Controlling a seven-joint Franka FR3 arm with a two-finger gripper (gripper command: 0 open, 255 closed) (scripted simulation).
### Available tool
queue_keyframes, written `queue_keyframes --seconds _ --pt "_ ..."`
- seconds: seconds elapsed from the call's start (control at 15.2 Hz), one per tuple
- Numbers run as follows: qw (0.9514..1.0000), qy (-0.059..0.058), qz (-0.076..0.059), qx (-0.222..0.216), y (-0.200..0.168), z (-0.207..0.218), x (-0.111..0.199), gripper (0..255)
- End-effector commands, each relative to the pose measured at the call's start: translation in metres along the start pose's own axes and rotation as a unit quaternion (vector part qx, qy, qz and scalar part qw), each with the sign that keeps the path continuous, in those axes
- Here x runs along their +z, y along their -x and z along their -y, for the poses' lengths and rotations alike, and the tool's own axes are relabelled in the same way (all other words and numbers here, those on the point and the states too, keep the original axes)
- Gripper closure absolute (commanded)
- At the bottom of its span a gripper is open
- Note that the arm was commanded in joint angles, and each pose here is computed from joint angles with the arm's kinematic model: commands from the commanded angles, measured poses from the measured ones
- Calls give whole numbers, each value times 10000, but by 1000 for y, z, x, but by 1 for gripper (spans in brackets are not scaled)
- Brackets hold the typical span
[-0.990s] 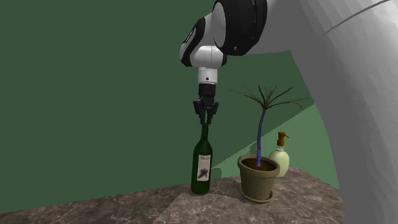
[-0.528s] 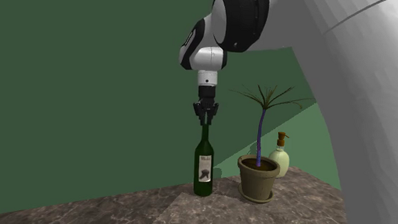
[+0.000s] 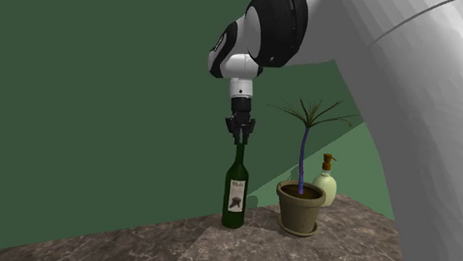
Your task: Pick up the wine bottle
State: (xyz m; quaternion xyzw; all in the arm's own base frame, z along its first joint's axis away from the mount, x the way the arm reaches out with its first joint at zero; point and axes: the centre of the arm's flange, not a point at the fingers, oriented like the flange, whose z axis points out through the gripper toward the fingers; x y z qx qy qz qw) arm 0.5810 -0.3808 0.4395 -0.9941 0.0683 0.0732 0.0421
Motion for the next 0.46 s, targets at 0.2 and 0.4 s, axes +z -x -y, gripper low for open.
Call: queue_keyframes --seconds 0.2,0.4 --pt "9996 146 -236 -7 -2 -1 -31 255" --pt "9996 146 -236 -7 -1 -1 -37 255"
